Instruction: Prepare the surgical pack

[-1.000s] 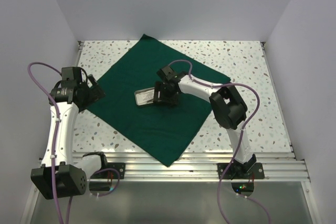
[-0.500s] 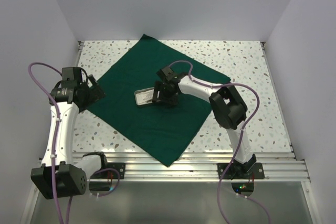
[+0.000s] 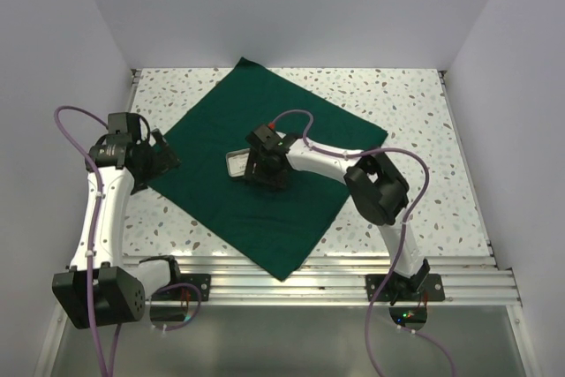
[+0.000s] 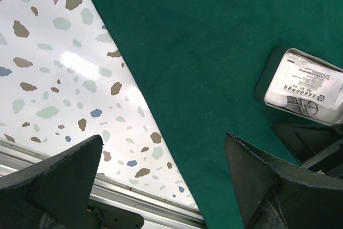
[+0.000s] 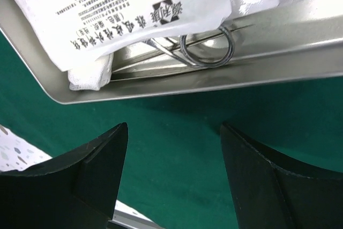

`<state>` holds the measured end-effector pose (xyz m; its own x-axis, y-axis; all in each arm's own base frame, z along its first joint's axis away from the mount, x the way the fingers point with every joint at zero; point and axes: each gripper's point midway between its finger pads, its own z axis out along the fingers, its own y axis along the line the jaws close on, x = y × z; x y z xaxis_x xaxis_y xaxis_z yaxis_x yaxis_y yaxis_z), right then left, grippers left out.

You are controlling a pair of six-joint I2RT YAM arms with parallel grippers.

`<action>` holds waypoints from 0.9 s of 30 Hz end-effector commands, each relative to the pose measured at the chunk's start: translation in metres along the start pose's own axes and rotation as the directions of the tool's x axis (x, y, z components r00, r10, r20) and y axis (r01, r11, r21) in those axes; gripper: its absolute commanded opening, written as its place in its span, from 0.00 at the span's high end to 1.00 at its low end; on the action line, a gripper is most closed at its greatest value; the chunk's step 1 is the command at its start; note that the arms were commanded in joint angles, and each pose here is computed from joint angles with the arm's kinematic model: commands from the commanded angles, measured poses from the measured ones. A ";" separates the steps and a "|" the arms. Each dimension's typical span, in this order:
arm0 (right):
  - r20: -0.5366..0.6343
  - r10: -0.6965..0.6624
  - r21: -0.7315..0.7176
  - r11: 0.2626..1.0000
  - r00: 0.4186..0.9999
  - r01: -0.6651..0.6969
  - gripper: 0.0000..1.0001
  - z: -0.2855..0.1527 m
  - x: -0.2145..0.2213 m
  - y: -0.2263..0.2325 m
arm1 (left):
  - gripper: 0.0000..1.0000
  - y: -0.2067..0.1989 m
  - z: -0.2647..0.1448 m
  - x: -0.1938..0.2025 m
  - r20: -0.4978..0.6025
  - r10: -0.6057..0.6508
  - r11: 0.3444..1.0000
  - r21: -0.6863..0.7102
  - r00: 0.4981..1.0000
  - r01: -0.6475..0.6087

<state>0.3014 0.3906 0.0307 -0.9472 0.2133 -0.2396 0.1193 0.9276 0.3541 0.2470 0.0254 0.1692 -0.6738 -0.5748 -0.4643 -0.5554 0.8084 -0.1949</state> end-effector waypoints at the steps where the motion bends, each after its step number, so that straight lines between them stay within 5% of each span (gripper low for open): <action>1: 0.055 0.037 0.022 0.999 0.998 -0.038 0.26 -0.013 -0.008 0.004 | 0.00 0.002 -0.001 0.003 -0.007 0.004 1.000 -0.001 1.000 -0.004; 27: 0.083 -0.085 0.037 0.996 0.993 0.083 0.23 -0.005 -0.027 0.017 | 0.01 -0.013 0.000 0.021 -0.056 0.056 0.991 0.121 0.997 -0.049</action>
<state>0.3233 0.4049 0.0356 -0.9305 0.1794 -0.3193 0.0724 0.9447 0.3197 0.2384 0.0067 0.1575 -0.7295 -0.5515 -0.4046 -0.4926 0.8340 -0.2486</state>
